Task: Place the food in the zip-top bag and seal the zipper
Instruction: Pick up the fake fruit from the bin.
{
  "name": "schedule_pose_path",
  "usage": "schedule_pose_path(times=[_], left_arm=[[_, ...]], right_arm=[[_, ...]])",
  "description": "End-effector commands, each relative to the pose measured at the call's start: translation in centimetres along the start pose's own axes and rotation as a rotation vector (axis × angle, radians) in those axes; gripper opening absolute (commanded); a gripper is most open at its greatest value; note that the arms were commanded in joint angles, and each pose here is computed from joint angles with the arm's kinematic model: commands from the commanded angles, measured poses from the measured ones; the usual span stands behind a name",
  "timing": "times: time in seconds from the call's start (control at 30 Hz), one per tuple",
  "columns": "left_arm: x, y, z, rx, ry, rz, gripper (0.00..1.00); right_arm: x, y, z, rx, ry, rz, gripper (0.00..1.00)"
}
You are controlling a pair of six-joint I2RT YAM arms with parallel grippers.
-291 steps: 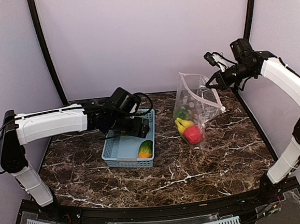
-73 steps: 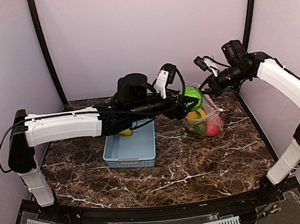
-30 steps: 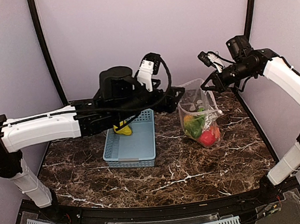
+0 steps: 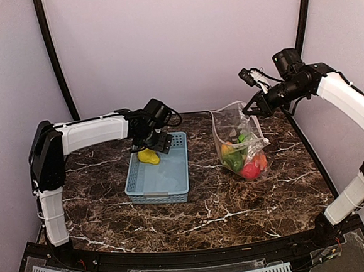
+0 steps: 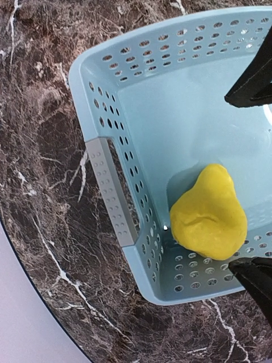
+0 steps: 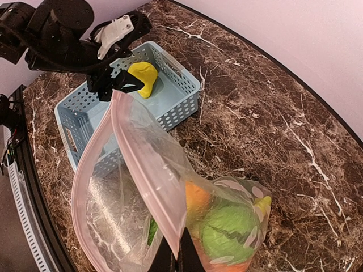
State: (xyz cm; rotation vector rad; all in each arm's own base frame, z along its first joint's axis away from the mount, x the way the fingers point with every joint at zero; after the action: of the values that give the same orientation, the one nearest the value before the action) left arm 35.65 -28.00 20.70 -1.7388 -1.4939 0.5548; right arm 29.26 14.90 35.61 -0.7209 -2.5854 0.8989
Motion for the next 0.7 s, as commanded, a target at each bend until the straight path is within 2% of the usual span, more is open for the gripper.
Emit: schedule_pose_path(times=[0.0,0.23,0.47,0.6,0.67], left_arm=[[1.4,1.0,0.0,0.105,0.074,-0.054,0.91],[2.1,4.2,-0.1,0.174,0.052,-0.008,0.85],[2.8,6.6,0.3,0.218,0.039,-0.038,0.86],[2.2,7.8,1.0,0.25,0.055,0.003,0.88],[1.9,8.2,1.4,0.267,0.053,0.028,0.86]], right_arm=[[0.5,-0.6,-0.2,-0.035,-0.027,-0.005,0.0],[0.6,-0.6,-0.1,-0.032,-0.027,-0.007,0.0],[0.5,-0.5,-0.1,-0.027,-0.026,-0.007,0.0],[0.5,-0.5,-0.1,-0.027,-0.024,-0.01,0.0],[0.5,-0.4,-0.1,-0.024,-0.023,-0.011,0.0]])
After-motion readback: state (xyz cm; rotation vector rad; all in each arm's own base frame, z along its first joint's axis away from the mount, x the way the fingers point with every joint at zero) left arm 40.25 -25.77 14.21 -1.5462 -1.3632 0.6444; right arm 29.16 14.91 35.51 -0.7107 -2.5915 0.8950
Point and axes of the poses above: each gripper's point midway between its finger pads, its own y axis out along the fingers, its own x axis along the line the jaws close on, z = x × y, the point moved 10 cm from there along -y, back along the fingers, and after that the axes turned 2 degrees about -y, right-handed, at the moved point
